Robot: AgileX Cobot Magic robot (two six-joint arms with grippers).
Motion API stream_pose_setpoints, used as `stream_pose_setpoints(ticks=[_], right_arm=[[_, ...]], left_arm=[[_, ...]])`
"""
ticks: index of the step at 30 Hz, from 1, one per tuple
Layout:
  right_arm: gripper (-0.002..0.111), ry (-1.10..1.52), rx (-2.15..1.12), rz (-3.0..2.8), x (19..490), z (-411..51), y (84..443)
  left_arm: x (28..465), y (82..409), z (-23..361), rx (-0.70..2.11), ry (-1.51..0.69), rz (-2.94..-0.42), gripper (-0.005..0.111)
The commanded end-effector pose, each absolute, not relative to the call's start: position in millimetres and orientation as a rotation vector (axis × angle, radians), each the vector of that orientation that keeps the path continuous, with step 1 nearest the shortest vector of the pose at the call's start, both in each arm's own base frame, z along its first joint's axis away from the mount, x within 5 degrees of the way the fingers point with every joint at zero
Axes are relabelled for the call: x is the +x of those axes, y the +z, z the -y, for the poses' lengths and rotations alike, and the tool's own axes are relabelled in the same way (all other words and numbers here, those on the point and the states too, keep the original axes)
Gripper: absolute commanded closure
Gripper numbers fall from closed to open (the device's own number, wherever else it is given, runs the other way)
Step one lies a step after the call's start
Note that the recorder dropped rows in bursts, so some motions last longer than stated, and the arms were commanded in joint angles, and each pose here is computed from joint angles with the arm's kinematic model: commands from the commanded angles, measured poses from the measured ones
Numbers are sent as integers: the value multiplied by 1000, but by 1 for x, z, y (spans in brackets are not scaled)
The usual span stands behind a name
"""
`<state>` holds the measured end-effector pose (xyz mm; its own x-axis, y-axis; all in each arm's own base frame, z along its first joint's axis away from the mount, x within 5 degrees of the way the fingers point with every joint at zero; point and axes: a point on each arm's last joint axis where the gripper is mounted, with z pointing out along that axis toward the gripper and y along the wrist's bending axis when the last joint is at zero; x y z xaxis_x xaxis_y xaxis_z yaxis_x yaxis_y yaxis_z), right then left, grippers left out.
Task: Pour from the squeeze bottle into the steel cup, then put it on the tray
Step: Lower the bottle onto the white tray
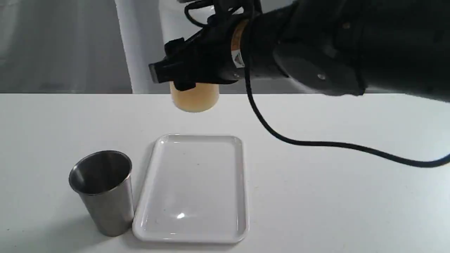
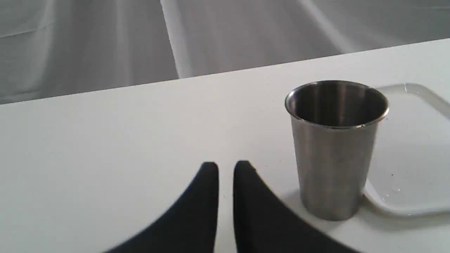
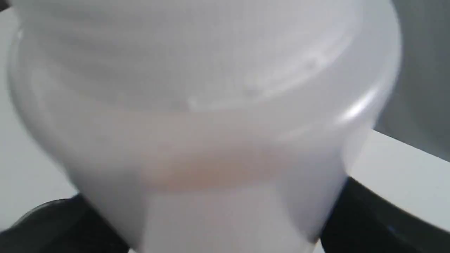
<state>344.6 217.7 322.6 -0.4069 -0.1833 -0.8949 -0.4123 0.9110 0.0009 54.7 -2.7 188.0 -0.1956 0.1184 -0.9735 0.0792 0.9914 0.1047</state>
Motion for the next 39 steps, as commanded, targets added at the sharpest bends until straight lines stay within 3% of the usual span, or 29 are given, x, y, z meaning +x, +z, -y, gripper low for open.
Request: stream_pose_setpoints(ticks=[1, 23, 39], right_arm=[[66, 363, -546, -1836, 341, -220, 321], [66, 373, -462, -1880, 362, -210, 205], [66, 361, -447, -1961, 371, -213, 152]], left_arm=[[55, 187, 3, 147, 32, -1762, 98], [55, 187, 3, 147, 32, -1762, 98], [55, 187, 3, 147, 32, -1762, 98]])
